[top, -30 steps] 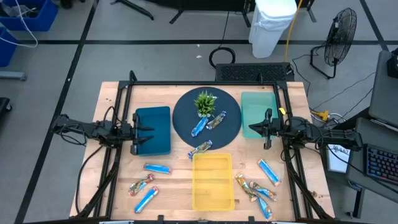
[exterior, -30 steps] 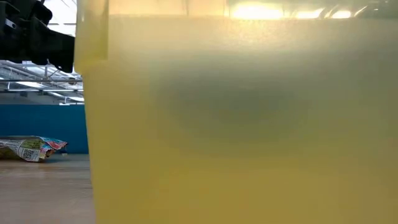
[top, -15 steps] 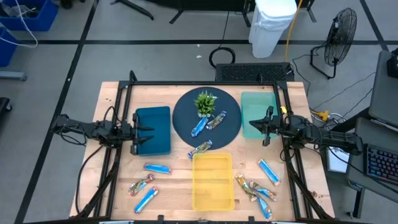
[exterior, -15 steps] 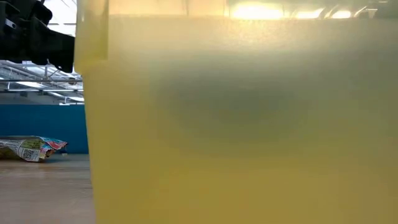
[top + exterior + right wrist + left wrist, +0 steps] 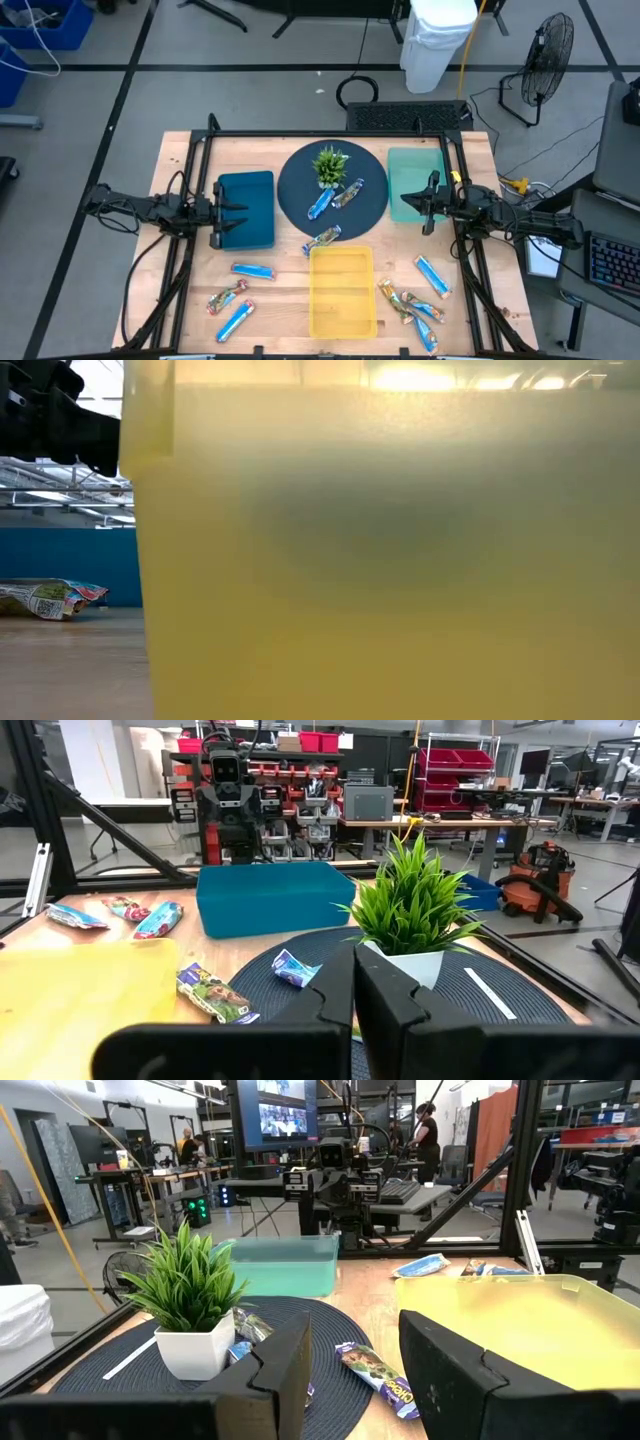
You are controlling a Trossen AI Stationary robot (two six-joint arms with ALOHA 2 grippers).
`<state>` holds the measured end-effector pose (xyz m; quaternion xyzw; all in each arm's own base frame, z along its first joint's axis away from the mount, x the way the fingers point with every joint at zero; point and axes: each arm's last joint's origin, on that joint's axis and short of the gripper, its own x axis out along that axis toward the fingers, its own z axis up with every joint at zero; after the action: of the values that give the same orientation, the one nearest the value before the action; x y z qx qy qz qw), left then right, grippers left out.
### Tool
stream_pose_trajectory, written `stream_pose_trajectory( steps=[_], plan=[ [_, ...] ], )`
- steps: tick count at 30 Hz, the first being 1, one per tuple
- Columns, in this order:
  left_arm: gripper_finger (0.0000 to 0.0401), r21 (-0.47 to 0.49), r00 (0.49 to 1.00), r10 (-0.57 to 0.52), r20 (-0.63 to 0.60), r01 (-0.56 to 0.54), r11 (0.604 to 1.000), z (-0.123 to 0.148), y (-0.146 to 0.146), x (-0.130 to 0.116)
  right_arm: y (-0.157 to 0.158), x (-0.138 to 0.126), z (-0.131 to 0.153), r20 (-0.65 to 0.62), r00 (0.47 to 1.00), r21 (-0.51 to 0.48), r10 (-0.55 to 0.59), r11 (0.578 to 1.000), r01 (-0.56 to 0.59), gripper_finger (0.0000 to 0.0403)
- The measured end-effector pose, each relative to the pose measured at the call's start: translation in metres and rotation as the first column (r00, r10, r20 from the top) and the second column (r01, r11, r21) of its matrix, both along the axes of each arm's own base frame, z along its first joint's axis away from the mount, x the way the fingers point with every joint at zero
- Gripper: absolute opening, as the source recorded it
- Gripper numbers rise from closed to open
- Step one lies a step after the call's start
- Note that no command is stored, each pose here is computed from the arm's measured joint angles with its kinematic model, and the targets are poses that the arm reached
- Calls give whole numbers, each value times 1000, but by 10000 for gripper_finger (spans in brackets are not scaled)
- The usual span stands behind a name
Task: Pick and place Granola Bars by type
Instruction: Put the yellow granola bar into the green bin
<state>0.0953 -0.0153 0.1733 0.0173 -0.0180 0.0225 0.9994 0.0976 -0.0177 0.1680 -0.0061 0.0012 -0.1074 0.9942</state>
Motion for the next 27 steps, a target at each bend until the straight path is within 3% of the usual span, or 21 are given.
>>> stream_pose_trajectory(
  steps=[11, 15, 23, 27],
  plan=[
    [159, 0, 1000, 0, 0, 0, 1000, 0, 0, 0, 0, 0, 0, 2, 1000, -3, 0, 1000, 0, 4],
    [159, 0, 1000, 0, 0, 0, 1000, 0, 0, 0, 0, 0, 6, 63, 998, -24, 0, 1000, 2, 4],
    [159, 0, 1000, 0, 0, 0, 1000, 0, 0, 0, 0, 0, 11, 144, 990, 130, -4, 991, -15, 4],
    [159, 0, 1000, 0, 0, 0, 1000, 0, 0, 0, 1, -1, 16, 224, 975, 245, 2, 968, -58, 4]
  ],
)
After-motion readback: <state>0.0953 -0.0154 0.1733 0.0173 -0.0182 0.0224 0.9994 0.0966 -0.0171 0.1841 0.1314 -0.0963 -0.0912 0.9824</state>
